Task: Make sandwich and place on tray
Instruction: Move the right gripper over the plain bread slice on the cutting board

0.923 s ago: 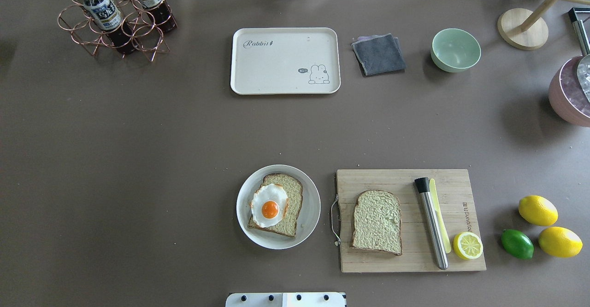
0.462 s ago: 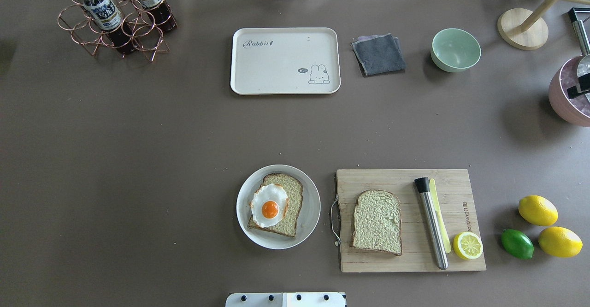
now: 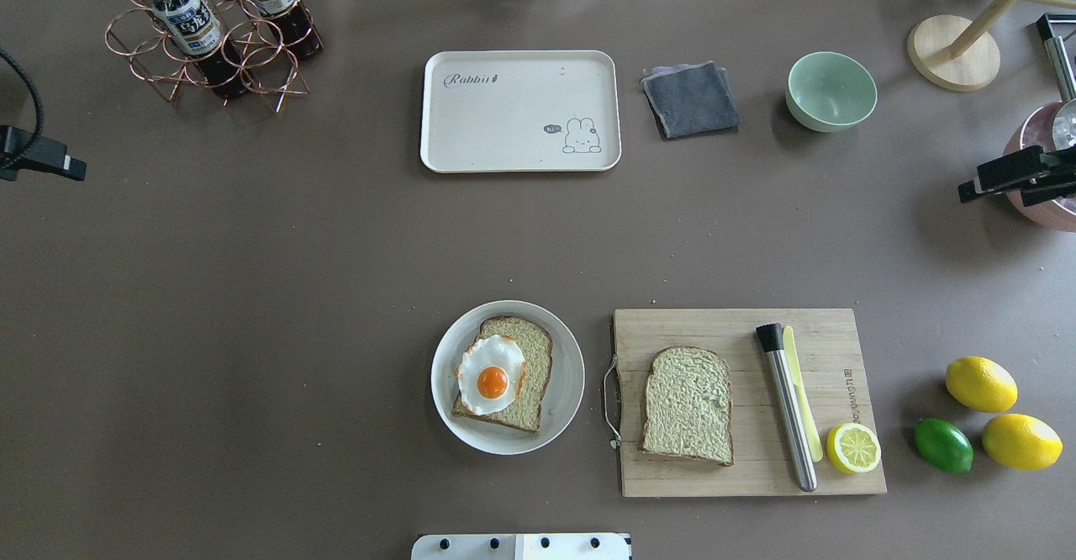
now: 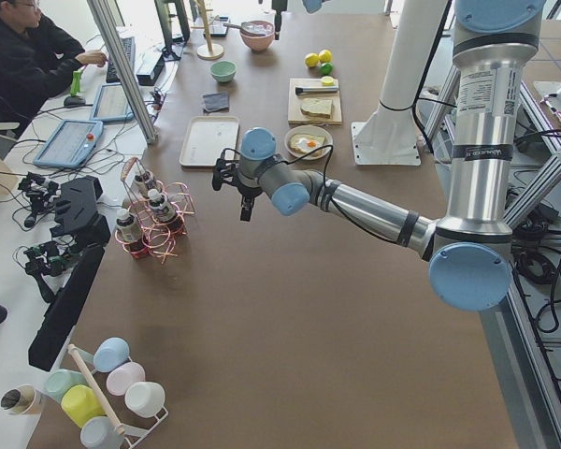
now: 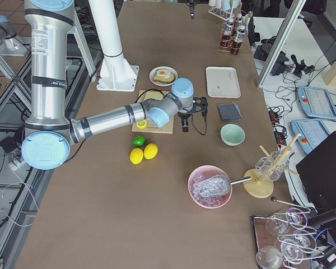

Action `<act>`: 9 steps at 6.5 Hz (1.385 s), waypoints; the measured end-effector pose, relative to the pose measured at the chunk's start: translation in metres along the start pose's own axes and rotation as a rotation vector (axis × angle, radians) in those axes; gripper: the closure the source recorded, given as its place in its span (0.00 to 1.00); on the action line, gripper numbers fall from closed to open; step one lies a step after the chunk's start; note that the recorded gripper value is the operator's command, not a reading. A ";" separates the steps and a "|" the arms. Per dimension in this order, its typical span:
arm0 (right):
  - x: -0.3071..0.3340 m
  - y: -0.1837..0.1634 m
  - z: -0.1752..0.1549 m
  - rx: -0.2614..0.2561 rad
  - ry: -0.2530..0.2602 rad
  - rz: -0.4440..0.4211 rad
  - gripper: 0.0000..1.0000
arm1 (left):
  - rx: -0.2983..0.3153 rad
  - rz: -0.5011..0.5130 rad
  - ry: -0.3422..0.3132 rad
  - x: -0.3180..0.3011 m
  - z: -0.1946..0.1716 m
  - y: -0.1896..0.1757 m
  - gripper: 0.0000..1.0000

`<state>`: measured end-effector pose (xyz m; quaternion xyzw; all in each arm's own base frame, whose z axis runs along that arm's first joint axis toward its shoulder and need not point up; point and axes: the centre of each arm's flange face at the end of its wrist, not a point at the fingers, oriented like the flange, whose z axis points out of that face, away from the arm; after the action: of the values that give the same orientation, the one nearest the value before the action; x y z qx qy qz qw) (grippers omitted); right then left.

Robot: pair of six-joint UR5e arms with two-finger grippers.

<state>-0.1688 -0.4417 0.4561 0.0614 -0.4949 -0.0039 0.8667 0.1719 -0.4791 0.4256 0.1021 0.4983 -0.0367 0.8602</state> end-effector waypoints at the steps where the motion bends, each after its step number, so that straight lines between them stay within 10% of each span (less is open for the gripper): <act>1: -0.031 0.017 0.022 -0.010 -0.005 0.001 0.00 | 0.003 -0.036 0.020 0.017 0.006 0.000 0.03; 9: -0.234 0.169 0.161 -0.028 0.014 0.029 0.01 | 0.046 -0.046 -0.033 0.052 0.050 0.018 0.03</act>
<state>-0.4358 -0.2751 0.3553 0.0424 -0.4896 0.0021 0.8709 0.2438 -0.4706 0.4071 0.1095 0.4853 -0.0697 0.8646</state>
